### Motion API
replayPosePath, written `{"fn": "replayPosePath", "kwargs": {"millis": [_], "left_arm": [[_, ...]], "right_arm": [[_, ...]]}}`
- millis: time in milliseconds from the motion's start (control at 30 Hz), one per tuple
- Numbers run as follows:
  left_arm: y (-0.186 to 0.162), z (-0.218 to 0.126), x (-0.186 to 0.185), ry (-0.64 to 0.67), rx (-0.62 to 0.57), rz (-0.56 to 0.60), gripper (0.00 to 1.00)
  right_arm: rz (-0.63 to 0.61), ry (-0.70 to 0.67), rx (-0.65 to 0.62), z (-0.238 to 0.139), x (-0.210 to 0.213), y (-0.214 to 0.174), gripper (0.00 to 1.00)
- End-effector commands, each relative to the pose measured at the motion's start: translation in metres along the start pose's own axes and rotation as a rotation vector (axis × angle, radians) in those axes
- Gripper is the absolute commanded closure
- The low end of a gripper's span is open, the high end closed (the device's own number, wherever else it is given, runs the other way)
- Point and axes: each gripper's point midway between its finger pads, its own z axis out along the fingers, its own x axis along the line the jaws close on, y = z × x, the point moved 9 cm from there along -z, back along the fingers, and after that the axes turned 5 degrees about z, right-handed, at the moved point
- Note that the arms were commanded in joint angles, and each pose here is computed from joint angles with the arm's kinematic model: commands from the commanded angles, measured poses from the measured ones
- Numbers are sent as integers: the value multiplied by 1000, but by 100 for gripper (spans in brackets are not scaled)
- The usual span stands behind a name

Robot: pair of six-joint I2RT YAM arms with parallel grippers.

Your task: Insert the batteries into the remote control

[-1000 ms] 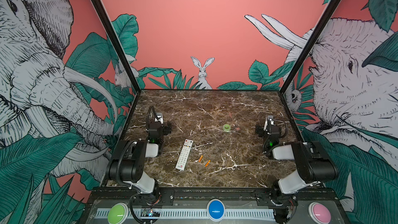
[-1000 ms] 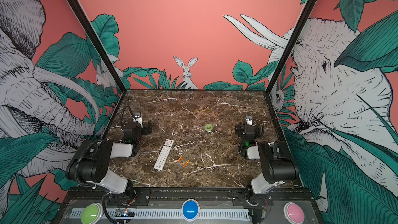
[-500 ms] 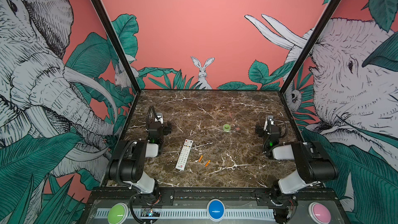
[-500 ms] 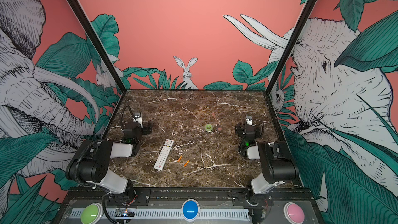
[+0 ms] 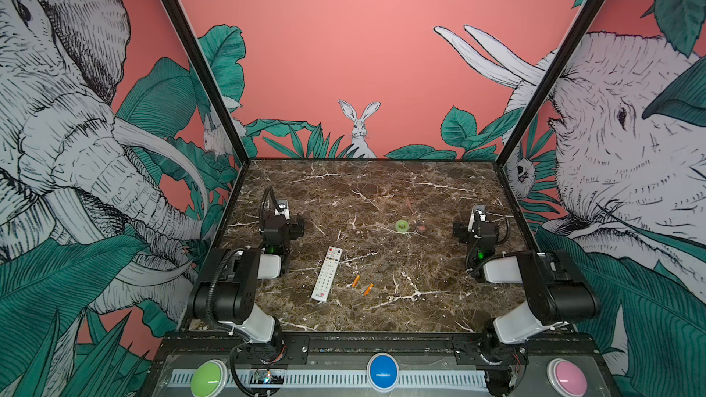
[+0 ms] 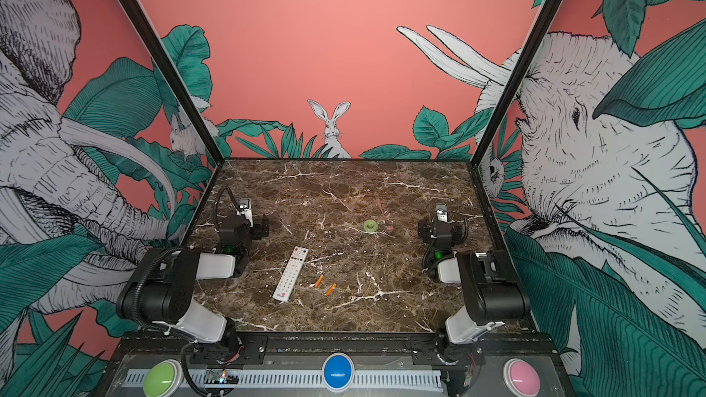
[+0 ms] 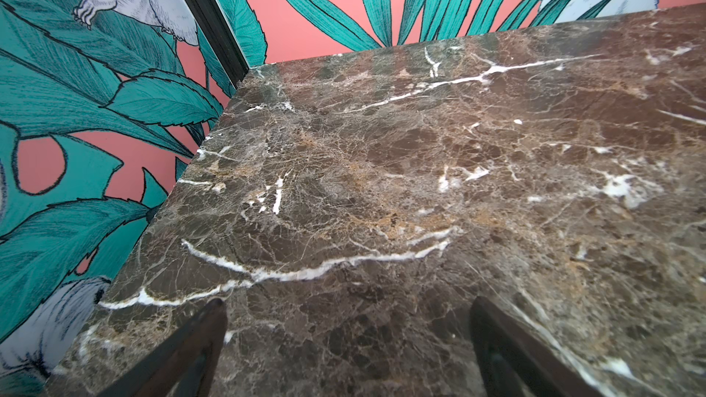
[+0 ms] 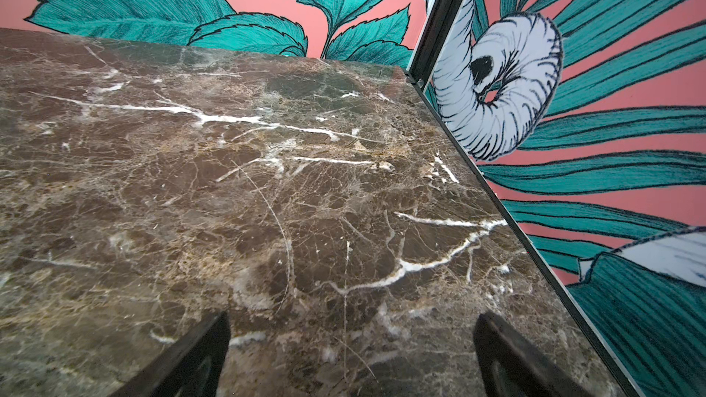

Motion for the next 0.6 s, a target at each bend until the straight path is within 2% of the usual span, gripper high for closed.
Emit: {"fn": "replayPosePath", "kwargs": {"millis": [0, 300, 400, 500, 567], "left_arm": [[3, -2, 2, 7, -26, -10, 1], [9, -3, 4, 10, -36, -5, 0], [22, -10, 11, 28, 48, -15, 0], [40, -23, 18, 23, 75, -20, 1], [55, -36, 24, 30, 117, -102, 1]], "right_arm": [[11, 12, -44, -1, 1, 11, 1], [1, 25, -35, -5, 0, 21, 1], [-11, 22, -50, -13, 1, 31, 1], [-59, 5, -49, -24, 7, 42, 1], [-94, -33, -42, -36, 17, 53, 1]]}}
